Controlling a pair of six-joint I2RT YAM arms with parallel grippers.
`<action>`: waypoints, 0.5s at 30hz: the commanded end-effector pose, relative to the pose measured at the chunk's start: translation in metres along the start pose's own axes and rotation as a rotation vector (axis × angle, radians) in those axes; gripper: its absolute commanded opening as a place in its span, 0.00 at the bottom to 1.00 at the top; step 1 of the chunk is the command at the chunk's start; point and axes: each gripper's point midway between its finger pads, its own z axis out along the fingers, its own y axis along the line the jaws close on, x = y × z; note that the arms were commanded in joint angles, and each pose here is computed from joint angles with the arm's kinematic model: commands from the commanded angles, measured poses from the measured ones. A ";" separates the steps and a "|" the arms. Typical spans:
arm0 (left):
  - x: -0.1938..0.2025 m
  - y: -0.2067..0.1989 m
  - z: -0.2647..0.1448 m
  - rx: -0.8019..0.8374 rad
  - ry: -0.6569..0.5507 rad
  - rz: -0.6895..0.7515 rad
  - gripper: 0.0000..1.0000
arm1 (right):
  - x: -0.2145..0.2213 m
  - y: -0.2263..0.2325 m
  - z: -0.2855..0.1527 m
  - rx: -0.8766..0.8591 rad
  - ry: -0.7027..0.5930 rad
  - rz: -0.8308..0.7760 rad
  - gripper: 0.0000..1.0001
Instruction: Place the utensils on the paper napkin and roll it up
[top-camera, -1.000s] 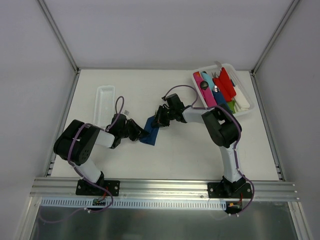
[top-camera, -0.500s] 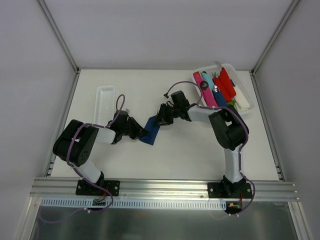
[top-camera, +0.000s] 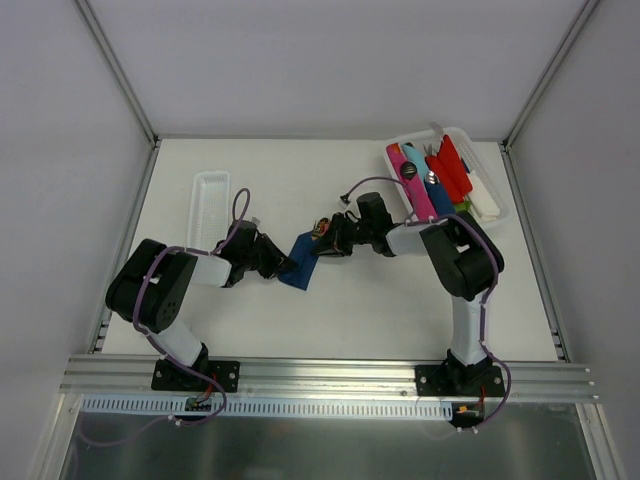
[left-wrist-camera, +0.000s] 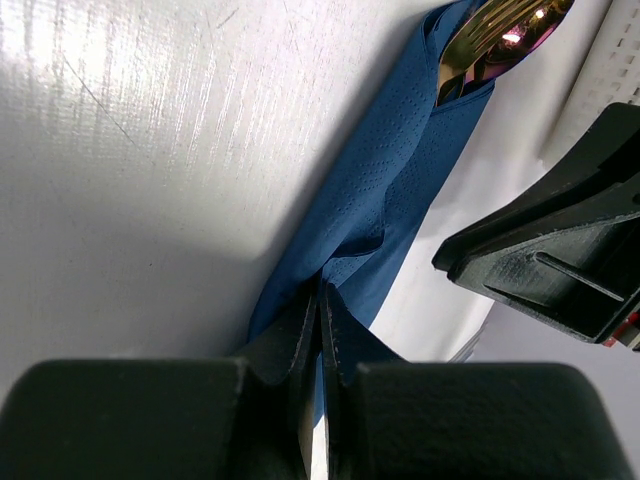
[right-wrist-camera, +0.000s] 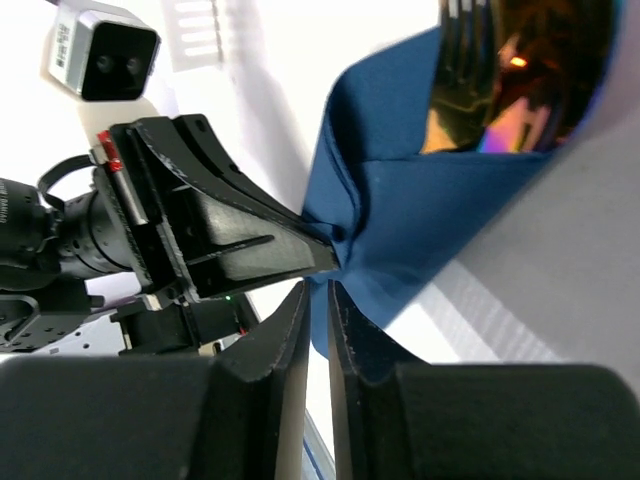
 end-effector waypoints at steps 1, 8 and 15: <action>0.005 0.045 0.003 -0.175 -0.012 -0.003 0.00 | -0.011 0.017 0.006 -0.067 -0.049 -0.025 0.14; 0.001 0.035 0.002 -0.138 -0.020 0.021 0.00 | -0.011 -0.003 0.011 0.031 -0.040 -0.022 0.11; -0.010 0.001 -0.008 -0.038 -0.050 0.106 0.00 | 0.002 -0.027 0.017 0.171 0.036 -0.037 0.08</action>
